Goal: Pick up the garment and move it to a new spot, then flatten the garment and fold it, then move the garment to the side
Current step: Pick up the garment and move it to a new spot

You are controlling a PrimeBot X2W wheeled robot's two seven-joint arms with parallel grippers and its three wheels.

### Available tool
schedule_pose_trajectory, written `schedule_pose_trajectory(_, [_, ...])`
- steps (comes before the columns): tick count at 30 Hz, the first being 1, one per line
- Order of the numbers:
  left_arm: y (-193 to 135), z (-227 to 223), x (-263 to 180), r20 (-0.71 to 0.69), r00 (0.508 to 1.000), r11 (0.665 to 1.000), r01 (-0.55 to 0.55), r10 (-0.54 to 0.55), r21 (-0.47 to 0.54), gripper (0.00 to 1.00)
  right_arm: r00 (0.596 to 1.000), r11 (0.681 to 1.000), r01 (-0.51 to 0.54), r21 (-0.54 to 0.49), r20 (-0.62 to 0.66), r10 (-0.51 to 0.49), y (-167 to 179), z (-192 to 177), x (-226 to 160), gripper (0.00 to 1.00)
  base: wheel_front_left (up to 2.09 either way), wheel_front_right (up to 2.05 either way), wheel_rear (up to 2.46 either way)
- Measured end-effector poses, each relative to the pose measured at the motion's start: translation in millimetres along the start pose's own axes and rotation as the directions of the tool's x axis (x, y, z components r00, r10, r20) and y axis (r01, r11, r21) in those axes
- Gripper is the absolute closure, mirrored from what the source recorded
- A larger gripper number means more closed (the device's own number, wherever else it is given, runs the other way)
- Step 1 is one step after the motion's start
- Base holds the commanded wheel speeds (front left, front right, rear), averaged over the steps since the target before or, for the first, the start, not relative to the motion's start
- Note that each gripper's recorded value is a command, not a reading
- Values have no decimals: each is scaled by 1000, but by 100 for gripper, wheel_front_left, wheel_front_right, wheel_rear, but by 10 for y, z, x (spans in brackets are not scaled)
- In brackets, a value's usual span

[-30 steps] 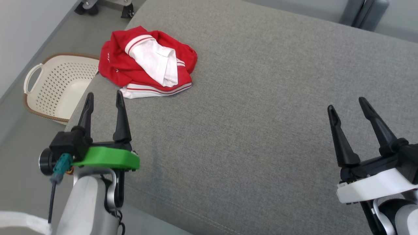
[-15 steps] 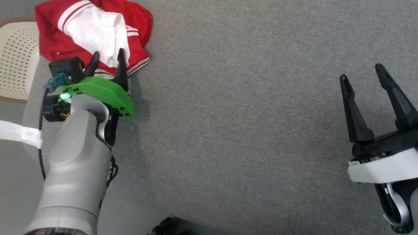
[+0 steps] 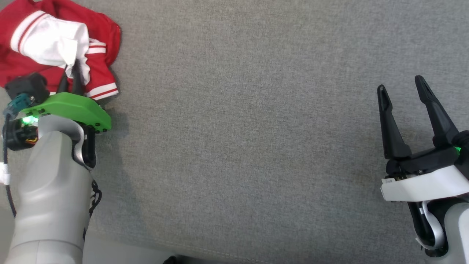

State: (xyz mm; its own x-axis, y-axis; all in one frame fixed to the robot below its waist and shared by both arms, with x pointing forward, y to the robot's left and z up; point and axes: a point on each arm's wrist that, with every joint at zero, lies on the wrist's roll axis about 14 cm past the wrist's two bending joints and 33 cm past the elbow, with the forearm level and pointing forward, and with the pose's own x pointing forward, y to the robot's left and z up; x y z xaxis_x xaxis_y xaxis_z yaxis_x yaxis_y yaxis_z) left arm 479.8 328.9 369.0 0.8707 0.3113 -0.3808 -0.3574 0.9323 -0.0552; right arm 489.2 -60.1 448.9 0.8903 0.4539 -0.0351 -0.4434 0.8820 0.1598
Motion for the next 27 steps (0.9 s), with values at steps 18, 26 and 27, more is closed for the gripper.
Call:
schedule_pose_trajectory(18, [-925, 907, -1180, 357, 876, 946, 286, -323, 154, 100, 983, 995, 101, 6, 151, -101, 124, 678, -682, 0, 0, 0, 0])
schedule_pose_trajectory(26, [-2336, 567, -1717, 204, 688, 717, 660, -697, 224, 100, 955, 975, 223, 6, 198, -220, -103, 848, -1101, 0, 0, 0, 0])
schedule_pose_trajectory(27, [-2521, 502, -1812, 178, 648, 671, 704, -741, 232, 100, 948, 969, 247, 5, 205, -242, -158, 868, -1164, 0, 0, 0, 0])
